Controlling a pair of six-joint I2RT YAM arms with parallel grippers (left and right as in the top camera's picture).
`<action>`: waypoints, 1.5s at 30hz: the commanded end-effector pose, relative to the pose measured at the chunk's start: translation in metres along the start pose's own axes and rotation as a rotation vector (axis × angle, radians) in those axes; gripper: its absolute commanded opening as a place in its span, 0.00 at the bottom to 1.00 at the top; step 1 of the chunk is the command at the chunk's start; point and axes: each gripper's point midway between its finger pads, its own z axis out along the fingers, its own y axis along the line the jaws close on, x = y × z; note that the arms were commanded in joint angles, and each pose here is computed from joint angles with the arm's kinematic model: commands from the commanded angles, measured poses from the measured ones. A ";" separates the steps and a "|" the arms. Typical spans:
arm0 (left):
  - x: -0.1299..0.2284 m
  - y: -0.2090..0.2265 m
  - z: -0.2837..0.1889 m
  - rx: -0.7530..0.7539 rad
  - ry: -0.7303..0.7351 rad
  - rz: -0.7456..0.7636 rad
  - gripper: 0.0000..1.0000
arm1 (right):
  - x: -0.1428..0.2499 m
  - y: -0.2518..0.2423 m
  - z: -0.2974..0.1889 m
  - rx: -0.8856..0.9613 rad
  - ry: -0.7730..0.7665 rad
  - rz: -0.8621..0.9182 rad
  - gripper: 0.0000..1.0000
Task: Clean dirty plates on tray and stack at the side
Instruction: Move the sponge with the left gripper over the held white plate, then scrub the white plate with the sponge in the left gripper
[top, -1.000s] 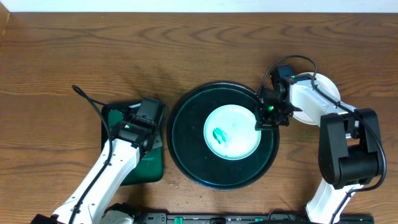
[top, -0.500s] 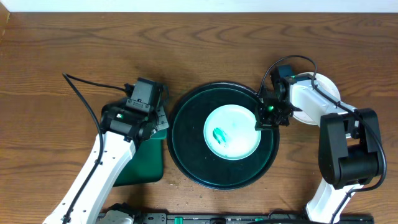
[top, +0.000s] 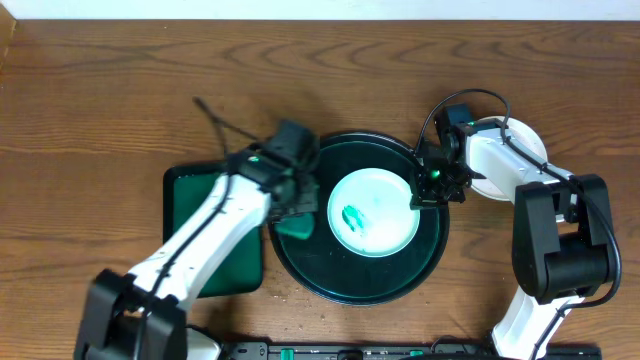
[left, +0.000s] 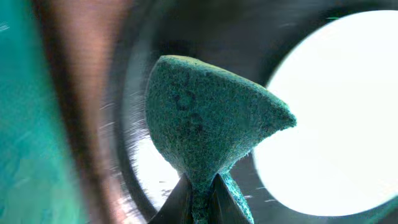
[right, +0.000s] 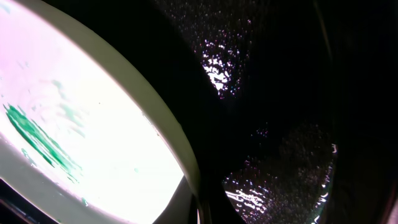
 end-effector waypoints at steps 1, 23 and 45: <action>-0.009 -0.036 -0.005 0.062 -0.035 0.087 0.07 | 0.001 -0.005 0.016 0.049 0.017 -0.023 0.01; 0.036 -0.119 0.099 0.381 0.289 0.067 0.06 | 0.002 -0.004 0.016 0.045 0.023 -0.021 0.01; -0.003 -0.053 0.126 0.088 0.123 0.077 0.08 | 0.006 -0.005 0.016 0.048 0.038 -0.016 0.01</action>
